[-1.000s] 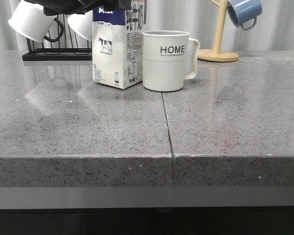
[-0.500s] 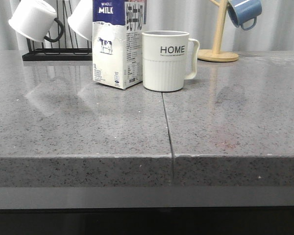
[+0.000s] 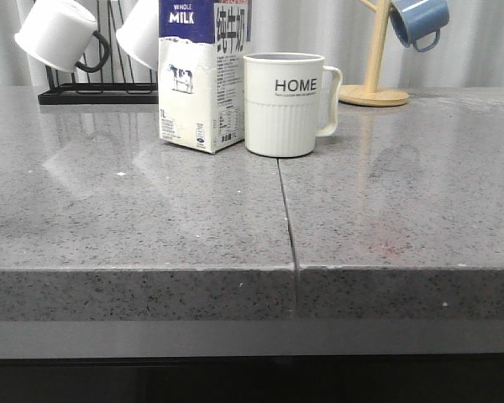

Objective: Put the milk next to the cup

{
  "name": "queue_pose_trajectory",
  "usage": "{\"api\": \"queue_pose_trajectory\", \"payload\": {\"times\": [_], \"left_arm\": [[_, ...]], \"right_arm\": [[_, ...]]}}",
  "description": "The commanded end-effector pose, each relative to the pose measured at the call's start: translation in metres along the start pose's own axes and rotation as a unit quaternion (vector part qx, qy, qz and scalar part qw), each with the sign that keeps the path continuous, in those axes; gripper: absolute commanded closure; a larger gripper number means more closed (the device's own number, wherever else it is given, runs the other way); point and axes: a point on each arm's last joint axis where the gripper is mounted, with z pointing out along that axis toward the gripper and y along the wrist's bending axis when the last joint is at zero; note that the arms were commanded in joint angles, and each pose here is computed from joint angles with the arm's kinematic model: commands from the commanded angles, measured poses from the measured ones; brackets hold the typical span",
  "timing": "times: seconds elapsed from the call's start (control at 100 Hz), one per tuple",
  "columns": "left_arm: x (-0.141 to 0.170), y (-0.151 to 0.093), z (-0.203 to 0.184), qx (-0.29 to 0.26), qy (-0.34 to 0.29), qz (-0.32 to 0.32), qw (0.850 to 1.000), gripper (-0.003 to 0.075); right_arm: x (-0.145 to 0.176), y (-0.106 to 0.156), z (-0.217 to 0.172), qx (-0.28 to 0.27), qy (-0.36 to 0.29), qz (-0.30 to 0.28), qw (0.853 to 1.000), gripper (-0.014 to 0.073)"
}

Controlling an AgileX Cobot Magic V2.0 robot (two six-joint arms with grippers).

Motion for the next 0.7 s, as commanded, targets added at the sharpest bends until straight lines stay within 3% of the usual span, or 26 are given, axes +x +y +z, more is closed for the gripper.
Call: {"api": "queue_pose_trajectory", "payload": {"times": [0.0, 0.3, 0.69], "left_arm": [[-0.01, 0.008, -0.019, -0.025, -0.056, -0.003, 0.998, 0.0741], [0.017, 0.027, -0.069, -0.11, -0.056, -0.009, 0.992, 0.0741], [0.08, 0.017, -0.1, -0.121, -0.053, -0.012, 0.991, 0.0741]], "right_arm": [[-0.015, 0.001, -0.001, -0.002, -0.049, -0.005, 0.999, 0.0662], [-0.015, 0.001, -0.001, -0.002, -0.049, -0.005, 0.999, 0.0662], [-0.015, 0.001, -0.001, -0.002, -0.049, -0.005, 0.999, 0.0662]]}}
